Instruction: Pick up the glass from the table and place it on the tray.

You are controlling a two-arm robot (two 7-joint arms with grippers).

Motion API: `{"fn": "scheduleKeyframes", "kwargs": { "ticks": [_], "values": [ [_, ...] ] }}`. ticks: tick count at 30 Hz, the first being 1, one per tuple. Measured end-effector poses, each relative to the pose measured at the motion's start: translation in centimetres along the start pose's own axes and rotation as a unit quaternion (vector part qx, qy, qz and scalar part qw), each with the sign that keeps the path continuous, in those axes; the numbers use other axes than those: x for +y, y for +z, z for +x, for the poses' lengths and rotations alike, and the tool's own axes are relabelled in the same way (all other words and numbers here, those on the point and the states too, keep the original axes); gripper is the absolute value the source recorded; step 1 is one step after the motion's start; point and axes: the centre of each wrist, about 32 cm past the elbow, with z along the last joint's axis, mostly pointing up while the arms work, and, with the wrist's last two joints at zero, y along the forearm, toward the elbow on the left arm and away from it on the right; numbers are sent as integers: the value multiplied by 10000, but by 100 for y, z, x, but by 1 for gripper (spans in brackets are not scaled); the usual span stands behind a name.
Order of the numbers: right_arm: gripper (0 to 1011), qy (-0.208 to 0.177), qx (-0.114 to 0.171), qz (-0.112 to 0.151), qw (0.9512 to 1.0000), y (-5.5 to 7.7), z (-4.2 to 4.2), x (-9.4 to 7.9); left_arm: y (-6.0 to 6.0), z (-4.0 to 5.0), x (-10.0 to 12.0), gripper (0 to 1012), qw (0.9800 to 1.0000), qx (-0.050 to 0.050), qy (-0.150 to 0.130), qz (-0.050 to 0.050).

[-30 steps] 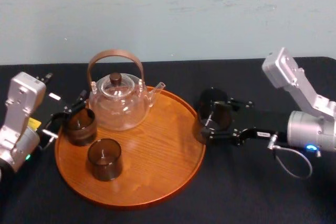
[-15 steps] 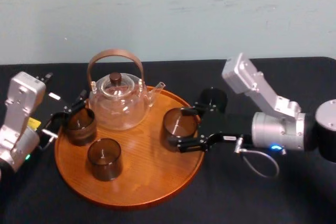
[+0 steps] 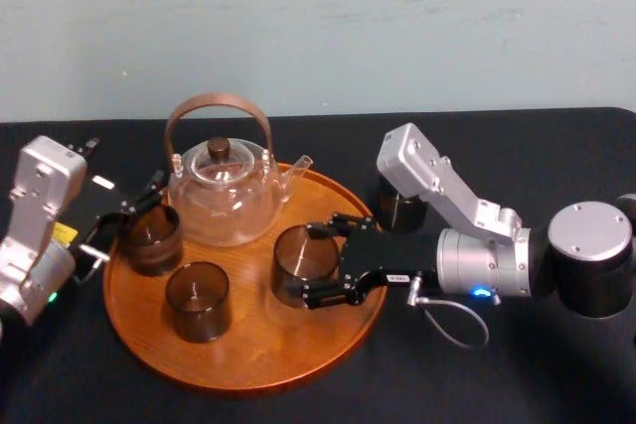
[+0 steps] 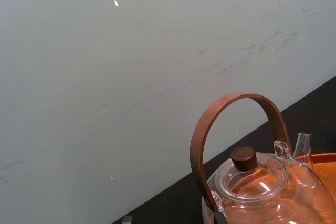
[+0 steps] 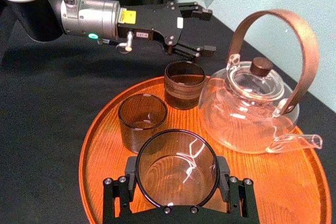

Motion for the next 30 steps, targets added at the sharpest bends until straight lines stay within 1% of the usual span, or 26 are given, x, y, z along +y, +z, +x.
{"fn": "scheduleKeyframes", "kwargs": {
  "ticks": [16, 24, 30],
  "values": [
    [903, 66, 173, -176, 9997, -210, 12, 137, 0, 0, 0, 1001, 10000, 0, 0, 0],
    [903, 81, 216, -238, 9995, -260, 3, 156, 0, 0, 0, 1001, 10000, 0, 0, 0],
    [903, 85, 203, -297, 9993, -289, -21, 165, 0, 0, 0, 1001, 10000, 0, 0, 0]
  ]
}}
